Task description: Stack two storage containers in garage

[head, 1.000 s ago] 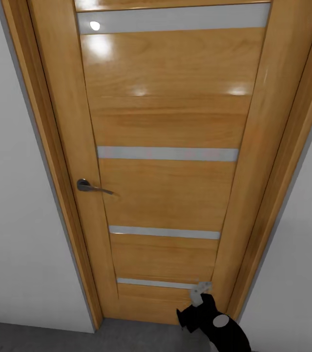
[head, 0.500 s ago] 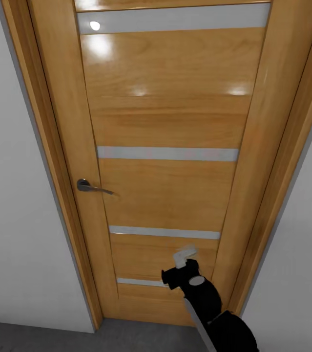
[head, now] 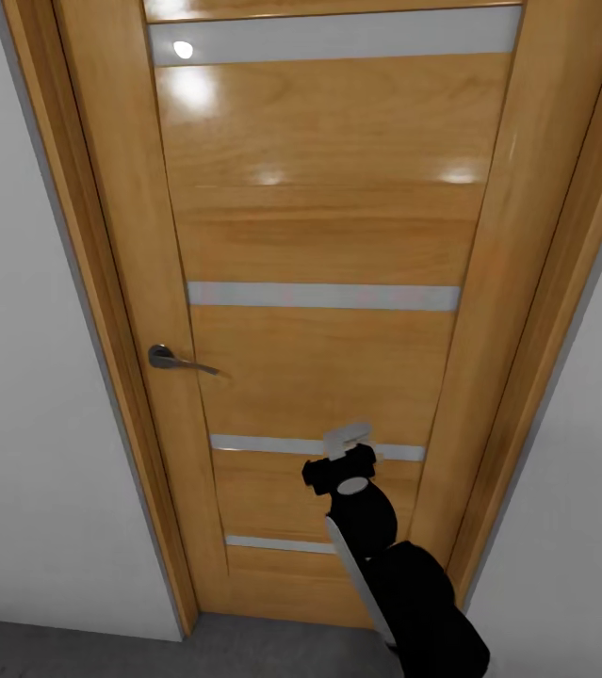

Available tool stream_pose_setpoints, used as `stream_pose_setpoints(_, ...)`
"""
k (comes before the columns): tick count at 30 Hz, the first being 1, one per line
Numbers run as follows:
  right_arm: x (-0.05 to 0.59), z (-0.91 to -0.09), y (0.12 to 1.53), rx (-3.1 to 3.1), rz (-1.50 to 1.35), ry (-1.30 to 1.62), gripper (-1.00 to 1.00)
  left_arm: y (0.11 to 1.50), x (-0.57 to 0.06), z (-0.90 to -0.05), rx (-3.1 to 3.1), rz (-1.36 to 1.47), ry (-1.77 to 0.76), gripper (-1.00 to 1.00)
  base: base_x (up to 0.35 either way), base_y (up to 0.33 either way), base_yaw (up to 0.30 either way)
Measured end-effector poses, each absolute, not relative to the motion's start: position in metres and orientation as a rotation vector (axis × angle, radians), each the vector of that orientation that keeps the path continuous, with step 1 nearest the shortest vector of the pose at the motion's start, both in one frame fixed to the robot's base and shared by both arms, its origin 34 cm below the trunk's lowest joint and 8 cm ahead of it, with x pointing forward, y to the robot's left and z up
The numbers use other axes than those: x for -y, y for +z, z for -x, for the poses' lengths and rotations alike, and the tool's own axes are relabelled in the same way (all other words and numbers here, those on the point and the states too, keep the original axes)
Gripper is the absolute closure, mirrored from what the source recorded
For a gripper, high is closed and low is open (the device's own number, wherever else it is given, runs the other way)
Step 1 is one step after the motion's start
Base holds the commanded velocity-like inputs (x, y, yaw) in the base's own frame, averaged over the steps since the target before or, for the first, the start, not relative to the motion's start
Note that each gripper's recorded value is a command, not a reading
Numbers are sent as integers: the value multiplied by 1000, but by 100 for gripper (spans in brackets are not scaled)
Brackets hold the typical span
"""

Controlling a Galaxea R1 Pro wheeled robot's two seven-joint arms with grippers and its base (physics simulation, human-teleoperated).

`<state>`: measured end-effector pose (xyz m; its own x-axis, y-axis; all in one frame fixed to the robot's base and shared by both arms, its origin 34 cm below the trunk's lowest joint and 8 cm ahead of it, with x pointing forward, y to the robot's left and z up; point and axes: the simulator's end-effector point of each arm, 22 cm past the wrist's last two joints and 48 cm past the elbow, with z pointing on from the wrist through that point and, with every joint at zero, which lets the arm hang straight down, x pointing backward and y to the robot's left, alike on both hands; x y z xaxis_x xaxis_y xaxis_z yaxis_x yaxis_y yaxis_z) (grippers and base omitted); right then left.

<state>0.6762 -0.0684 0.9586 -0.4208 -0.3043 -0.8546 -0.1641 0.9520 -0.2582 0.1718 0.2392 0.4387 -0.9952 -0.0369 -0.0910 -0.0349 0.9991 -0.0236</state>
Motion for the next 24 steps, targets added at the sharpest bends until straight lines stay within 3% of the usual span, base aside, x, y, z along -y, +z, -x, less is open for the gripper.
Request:
stream_pose_setpoints(12, 72, -698, 986, -1972, 331, -201, -100, 439, -238, -172, -3049, 55, -36, -100, 0, 0, 0)
stream_pose_setpoints(24, 91, -786, 1007, -1952, 369, -387, -100, 439, -237, -172, -3049, 54, -39, -100, 0, 0, 0)
